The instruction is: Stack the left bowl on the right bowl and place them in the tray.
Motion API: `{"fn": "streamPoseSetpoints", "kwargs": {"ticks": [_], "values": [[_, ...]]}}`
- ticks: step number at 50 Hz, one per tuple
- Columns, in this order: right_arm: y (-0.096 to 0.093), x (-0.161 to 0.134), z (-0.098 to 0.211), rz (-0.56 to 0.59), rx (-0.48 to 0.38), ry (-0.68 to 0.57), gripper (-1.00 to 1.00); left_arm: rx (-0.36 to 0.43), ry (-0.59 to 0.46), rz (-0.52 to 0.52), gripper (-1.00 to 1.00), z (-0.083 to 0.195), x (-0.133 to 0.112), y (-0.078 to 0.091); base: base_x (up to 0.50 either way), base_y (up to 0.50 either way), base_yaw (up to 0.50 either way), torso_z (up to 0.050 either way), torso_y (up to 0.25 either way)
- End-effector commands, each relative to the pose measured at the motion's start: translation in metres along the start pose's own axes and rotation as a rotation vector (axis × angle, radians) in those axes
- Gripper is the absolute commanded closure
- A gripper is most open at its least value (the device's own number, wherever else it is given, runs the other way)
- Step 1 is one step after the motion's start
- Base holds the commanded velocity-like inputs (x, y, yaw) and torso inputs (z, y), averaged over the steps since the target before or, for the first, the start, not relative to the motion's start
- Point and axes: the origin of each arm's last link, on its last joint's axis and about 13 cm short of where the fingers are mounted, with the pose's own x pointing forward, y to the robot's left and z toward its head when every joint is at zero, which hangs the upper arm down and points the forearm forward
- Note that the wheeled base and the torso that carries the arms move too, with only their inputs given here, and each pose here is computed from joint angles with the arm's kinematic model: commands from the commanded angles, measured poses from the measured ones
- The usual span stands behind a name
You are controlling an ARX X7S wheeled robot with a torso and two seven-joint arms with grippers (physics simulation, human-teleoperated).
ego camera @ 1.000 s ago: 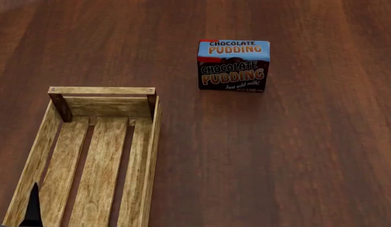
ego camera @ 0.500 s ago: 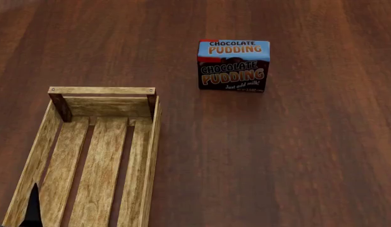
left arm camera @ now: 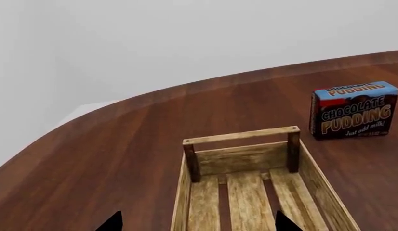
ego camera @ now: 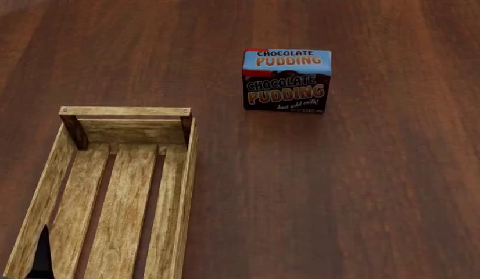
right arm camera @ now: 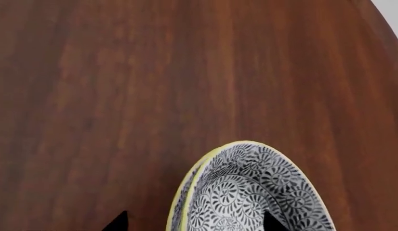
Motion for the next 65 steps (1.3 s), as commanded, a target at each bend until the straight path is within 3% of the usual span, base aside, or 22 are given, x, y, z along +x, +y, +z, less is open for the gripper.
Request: {"fn": "streamPoseSetpoints", "kwargs": {"ticks": [1,30,65], "values": [[0.003,0.008,-0.003,0.014,0.001,0.026,-1.00,-0.003,0.006,0.002,-1.00,-0.003,-0.001,0.000,0.00,0.00,0.00,0.000,0.000],[0.012,0.047,-0.010,0.006,-0.034,0.111,-1.00,-0.005,0.000,0.015,-1.00,-0.004,-0.001,0.000,0.00,0.00,0.00,0.000,0.000],[0.020,0.067,-0.034,0.018,-0.041,0.222,-1.00,-0.005,-0.002,0.016,-1.00,-0.005,0.000,0.000,0.00,0.00,0.00,0.000,0.000]]}}
